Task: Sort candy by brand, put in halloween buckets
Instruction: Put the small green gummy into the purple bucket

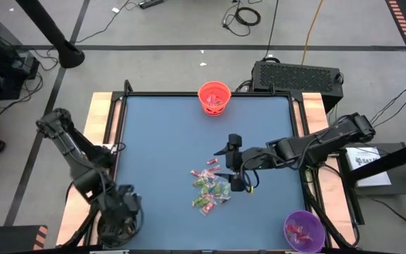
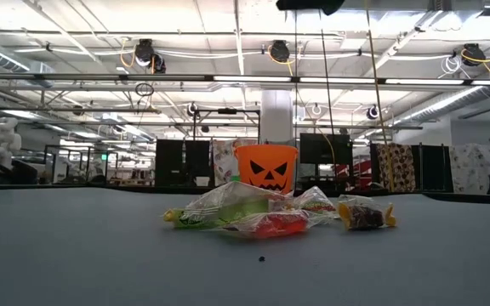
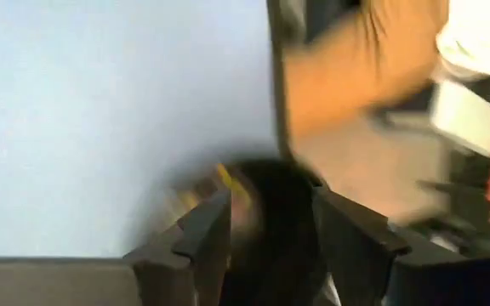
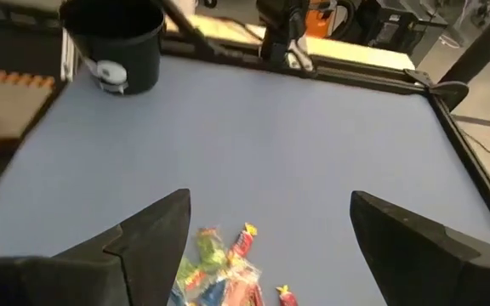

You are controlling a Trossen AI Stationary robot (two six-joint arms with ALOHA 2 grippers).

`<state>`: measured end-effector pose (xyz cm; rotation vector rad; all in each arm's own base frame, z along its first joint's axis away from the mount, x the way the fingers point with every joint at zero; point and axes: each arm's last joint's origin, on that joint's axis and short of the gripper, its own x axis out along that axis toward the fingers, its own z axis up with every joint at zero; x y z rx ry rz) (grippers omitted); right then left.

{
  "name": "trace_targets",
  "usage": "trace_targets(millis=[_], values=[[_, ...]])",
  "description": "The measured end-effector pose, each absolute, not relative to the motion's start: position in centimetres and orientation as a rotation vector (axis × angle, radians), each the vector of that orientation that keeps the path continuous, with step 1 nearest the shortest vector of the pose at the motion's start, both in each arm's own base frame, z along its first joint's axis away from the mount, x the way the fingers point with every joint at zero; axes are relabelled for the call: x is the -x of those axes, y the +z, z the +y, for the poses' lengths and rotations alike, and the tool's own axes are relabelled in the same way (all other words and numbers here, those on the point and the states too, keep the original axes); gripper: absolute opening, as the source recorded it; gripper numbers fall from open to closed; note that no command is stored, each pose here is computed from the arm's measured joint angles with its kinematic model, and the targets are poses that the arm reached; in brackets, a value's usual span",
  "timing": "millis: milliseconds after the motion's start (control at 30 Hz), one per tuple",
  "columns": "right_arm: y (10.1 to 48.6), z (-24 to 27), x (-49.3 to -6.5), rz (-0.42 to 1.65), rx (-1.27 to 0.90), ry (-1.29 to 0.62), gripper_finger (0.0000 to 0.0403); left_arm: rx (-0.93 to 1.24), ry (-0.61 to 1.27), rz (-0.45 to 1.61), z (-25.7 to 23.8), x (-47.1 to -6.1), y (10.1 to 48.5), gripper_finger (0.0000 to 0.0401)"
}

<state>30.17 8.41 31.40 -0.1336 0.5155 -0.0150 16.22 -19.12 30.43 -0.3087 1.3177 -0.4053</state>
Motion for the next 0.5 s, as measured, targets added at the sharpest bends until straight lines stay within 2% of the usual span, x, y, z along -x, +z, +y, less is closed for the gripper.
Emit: trace_targets(millis=[133, 267, 367, 500], values=[[30.1, 8.5, -31.0, 0.560, 0.189, -0.007, 0.0313, -0.001, -0.332, 1.030, -17.2, -18.7, 32.2, 0.0173], [28.9, 8.2, -31.5, 0.624, 0.203, -0.010, 0.0313, -0.285, -0.006, 0.709, -15.2, -21.4, 33.2, 0.0173], [28.1, 7.9, -31.5, 0.697, 0.187, -0.015, 0.0313, -0.288, 0.165, 0.625, -13.3, -23.4, 32.8, 0.0173], [27.4, 7.5, -30.9, 0.794, 0.154, -0.046, 0.0313, -0.238, 0.181, 0.692, -11.3, -26.0, 29.4, 0.0173]])
